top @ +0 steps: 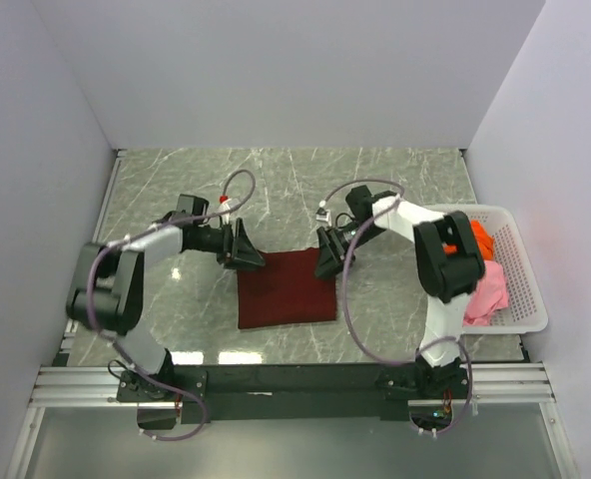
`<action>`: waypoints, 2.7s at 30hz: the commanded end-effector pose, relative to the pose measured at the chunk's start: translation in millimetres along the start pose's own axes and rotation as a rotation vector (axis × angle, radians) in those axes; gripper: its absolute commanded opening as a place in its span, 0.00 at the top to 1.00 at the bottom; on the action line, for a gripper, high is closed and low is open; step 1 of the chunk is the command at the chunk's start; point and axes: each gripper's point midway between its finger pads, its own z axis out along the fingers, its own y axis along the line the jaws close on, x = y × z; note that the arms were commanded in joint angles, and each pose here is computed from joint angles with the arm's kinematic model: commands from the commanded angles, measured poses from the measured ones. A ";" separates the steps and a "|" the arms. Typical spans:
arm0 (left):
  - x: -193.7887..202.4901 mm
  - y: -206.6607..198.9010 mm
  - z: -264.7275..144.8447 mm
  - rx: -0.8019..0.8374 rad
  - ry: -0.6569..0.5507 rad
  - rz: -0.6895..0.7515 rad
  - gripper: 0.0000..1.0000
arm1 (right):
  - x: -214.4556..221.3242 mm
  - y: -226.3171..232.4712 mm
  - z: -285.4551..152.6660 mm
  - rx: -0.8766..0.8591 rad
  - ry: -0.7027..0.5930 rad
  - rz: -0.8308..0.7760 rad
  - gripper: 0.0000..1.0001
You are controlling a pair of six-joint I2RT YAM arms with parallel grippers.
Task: Fold and stack the t-shirts
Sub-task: Fold the tshirt, then neatly place the folded tshirt to the corner
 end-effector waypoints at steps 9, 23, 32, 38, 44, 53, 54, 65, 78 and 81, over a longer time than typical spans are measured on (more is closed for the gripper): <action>82.8 -14.7 35.5 0.009 0.116 -0.203 0.27 | 76.5 12.2 59.6 -0.027 0.143 0.086 0.39; -35.1 -12.8 -7.5 -0.073 -0.075 -0.070 0.26 | -9.1 7.1 -29.4 0.202 -0.093 0.005 0.41; -83.0 -49.8 -96.7 -0.323 -0.406 0.092 0.21 | -47.4 37.4 -41.9 0.749 -0.321 -0.359 0.12; -80.8 -68.5 -125.9 -0.376 -0.461 0.152 0.21 | -36.2 34.6 20.3 0.809 -0.180 -0.412 0.09; -73.3 -70.7 -130.0 -0.392 -0.466 0.157 0.20 | -43.6 -1.1 54.7 0.865 -0.021 -0.405 0.09; -78.7 -52.2 -140.9 -0.454 -0.472 0.124 0.20 | -90.4 -78.5 8.7 0.965 0.046 -0.332 0.06; -79.2 -50.7 -140.9 -0.456 -0.469 0.119 0.20 | -111.7 -83.9 -14.5 0.986 0.006 -0.337 0.06; -89.6 -23.2 -143.5 -0.484 -0.456 0.024 0.21 | -185.8 -166.5 -161.4 1.175 -0.068 -0.377 0.08; -81.7 -17.0 -144.5 -0.485 -0.453 -0.006 0.20 | -222.4 -178.7 -271.4 1.356 -0.261 -0.428 0.03; -79.1 -16.2 -143.8 -0.484 -0.452 -0.009 0.21 | -251.0 -127.8 -280.6 1.320 -0.441 -0.493 0.03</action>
